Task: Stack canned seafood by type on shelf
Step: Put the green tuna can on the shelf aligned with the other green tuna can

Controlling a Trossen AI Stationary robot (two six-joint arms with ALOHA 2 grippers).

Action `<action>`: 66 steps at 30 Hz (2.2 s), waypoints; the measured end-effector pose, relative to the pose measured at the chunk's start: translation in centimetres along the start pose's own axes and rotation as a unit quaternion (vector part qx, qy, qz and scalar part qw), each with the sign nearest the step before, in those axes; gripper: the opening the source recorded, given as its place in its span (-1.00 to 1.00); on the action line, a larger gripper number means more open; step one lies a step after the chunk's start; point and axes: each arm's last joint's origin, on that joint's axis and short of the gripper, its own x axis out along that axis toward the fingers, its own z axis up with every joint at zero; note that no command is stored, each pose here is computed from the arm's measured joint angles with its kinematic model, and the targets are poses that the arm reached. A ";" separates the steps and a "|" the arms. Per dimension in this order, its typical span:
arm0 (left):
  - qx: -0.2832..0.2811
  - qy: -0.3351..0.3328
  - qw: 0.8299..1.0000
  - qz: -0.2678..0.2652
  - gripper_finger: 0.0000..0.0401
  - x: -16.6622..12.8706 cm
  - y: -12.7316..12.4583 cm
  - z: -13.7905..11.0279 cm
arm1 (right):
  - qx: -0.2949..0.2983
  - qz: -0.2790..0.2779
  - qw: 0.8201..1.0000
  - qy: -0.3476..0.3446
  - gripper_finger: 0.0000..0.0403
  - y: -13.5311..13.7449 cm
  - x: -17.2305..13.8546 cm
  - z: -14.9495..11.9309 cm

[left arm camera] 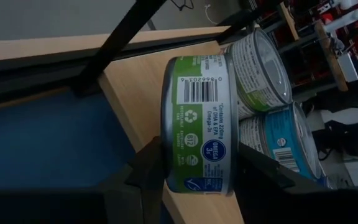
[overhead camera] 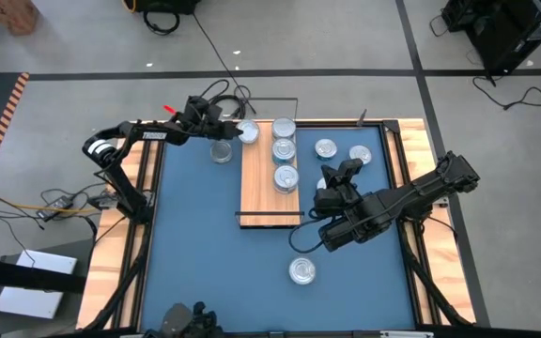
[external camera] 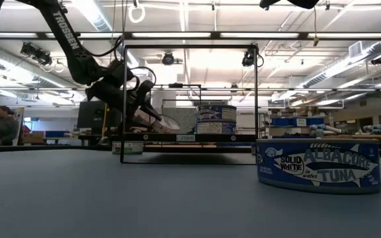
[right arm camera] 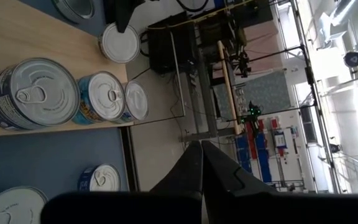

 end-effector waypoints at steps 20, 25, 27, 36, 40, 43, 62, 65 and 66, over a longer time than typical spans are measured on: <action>0.052 -0.012 0.998 0.018 0.32 0.6 -1.0 -0.1 | -0.004 0.001 1.000 0.000 -0.97 0.0 0.0 0.0; 0.090 0.004 0.996 0.029 0.28 0.7 -1.3 0.3 | -0.004 0.001 1.000 0.000 -0.97 0.0 0.0 0.0; 0.121 0.014 0.992 0.034 0.23 0.6 -1.5 0.5 | -0.004 0.001 1.000 0.000 -0.97 0.0 0.0 0.0; 0.232 0.039 0.971 0.050 -0.37 -0.3 -3.1 0.0 | -0.005 0.021 1.000 0.005 -0.97 0.2 -0.2 -0.1; 0.270 0.077 0.957 0.074 -0.77 -0.2 -3.1 -0.9 | 0.004 0.021 1.000 0.007 -0.97 0.1 -0.2 -0.1; 0.293 0.090 0.946 0.105 -0.96 0.0 -3.2 -1.5 | 0.005 0.021 1.000 0.007 -0.97 0.1 -0.2 -0.2; 0.326 0.076 0.933 0.132 -0.99 0.6 -3.9 -1.9 | 0.007 0.019 1.000 0.010 -0.97 0.1 0.0 -0.2; 0.327 0.074 0.933 0.131 -0.99 0.6 -3.9 -1.9 | 0.007 0.019 1.000 0.010 -0.97 0.1 0.0 -0.2; 0.326 0.075 0.933 0.131 -0.99 0.6 -3.9 -1.9 | 0.007 0.018 1.000 0.010 -0.97 0.0 0.0 -0.2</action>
